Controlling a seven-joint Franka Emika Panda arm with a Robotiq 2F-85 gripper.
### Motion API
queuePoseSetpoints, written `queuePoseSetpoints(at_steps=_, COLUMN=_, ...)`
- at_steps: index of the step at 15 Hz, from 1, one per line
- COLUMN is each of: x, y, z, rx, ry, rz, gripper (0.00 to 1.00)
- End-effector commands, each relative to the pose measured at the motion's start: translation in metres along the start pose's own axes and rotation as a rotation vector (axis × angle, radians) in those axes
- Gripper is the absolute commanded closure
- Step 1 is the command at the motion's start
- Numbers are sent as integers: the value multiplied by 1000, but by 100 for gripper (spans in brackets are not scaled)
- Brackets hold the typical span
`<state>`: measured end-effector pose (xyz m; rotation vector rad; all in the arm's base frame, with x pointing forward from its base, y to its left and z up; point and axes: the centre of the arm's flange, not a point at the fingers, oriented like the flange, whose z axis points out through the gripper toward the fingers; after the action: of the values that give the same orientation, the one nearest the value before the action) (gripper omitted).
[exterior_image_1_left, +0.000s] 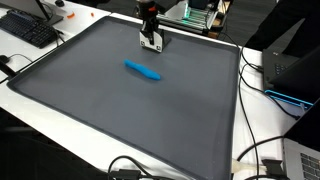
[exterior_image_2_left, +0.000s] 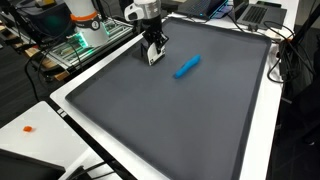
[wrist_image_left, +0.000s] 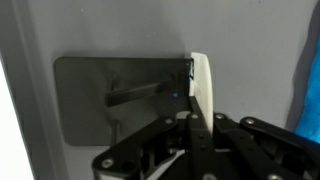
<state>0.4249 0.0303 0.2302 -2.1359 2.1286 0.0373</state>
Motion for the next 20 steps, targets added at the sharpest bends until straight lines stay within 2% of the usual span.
queuePoseSetpoints(at_steps=1, x=1, y=-1, z=-5, rx=3, ry=2, rz=45, gripper=99)
queuePoseSetpoints(at_steps=7, x=-8, y=-6, z=-46, rx=20, ry=7, rz=-21, gripper=99)
queuePoseSetpoints(at_steps=9, x=-16, y=-12, z=-63, rx=24, ry=11, rz=-85, gripper=99)
queuePoseSetpoints(at_steps=13, x=-36, y=-35, z=-89, rx=28, ry=47, rz=-273, gripper=99)
queuePoseSetpoints(at_steps=20, x=-77, y=-78, z=-95, rx=39, ry=4, rz=-683, gripper=99)
